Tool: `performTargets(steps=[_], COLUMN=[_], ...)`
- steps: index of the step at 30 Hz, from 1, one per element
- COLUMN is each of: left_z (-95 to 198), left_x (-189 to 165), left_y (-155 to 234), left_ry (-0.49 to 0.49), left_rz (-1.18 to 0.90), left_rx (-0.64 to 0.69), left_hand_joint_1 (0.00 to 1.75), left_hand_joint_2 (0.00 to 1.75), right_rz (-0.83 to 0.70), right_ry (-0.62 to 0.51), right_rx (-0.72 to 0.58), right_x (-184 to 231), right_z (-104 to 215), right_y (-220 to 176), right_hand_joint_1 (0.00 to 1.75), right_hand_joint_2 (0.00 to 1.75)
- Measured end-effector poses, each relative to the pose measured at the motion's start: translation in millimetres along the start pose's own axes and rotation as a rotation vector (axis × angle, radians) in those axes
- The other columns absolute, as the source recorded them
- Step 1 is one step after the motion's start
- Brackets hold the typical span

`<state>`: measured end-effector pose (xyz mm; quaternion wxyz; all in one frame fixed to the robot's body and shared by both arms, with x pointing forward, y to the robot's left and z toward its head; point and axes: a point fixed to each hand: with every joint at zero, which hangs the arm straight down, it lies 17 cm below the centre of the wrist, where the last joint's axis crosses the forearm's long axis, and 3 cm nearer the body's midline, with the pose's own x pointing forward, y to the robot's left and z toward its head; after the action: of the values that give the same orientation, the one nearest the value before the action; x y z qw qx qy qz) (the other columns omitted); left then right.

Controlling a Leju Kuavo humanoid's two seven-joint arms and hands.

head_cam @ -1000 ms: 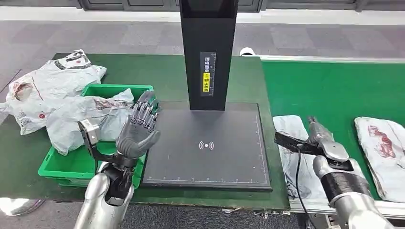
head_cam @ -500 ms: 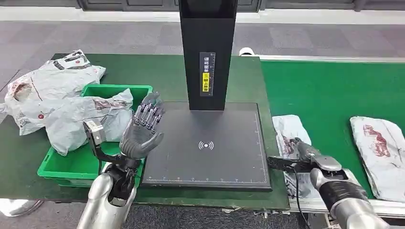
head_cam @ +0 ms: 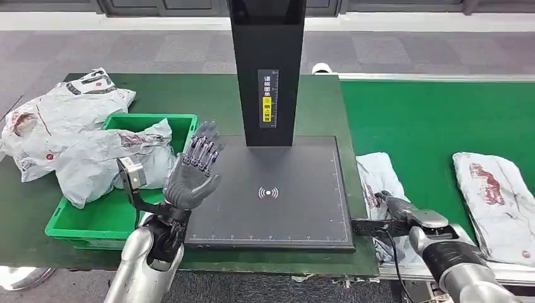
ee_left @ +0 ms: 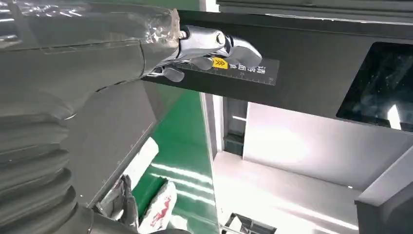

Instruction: Moved the parcel from conveyor to table for the left to box.

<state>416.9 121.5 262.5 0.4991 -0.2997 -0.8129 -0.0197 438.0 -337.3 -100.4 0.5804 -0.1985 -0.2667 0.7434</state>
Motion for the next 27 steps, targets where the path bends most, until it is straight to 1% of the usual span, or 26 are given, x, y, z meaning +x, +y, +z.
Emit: performTargets(steps=[2, 3, 5, 10, 19, 22, 24, 25, 27], left_z=[-1.8, -3.6, -8.1, -11.6, -10.9, -9.0, -6.1, -4.5, 0.0], left_x=[-0.5, -0.6, -0.5, -0.6, -4.7, -4.6, -4.6, -4.4, -1.4], left_y=[0.9, 1.9, 3.8, 5.7, 10.5, 14.7, 19.2, 21.3, 26.6], left_ry=[0.005, 0.007, 0.011, 0.012, 0.022, 0.021, 0.021, 0.020, 0.009], left_rz=[0.002, 0.001, 0.003, 0.006, 0.004, -0.005, -0.009, -0.010, -0.013], left_rx=[0.003, 0.007, 0.015, 0.024, 0.043, 0.054, 0.066, 0.071, 0.087], left_hand_joint_1=[0.00, 0.00, 0.00, 0.00, 0.00, 0.00, 0.00, 0.00, 0.00], left_hand_joint_2=[1.75, 1.75, 1.75, 1.75, 1.75, 1.75, 1.75, 1.75, 1.75], right_rz=[0.018, 0.027, 0.053, 0.068, 0.055, 0.027, -0.004, -0.025, -0.112], right_ry=[0.018, 0.026, 0.046, 0.055, 0.042, 0.018, -0.021, -0.053, -0.171], right_rx=[0.014, 0.017, 0.035, 0.037, 0.008, -0.040, -0.064, -0.076, -0.137], right_x=[-4.1, -5.7, -10.3, -18.8, -27.0, -23.7, -18.0, -12.1, 8.9], right_z=[0.8, 1.1, 2.0, 4.5, 8.5, 9.0, 10.4, 11.1, 16.7], right_y=[-0.4, -2.0, 0.5, -1.5, -13.8, -25.8, -32.1, -33.6, -41.9], right_hand_joint_1=[0.02, 1.75, 1.75, 1.75, 1.75, 1.75, 1.75, 1.75, 1.75], right_hand_joint_2=[1.75, 1.75, 1.75, 1.75, 1.75, 1.75, 1.75, 1.75, 1.75])
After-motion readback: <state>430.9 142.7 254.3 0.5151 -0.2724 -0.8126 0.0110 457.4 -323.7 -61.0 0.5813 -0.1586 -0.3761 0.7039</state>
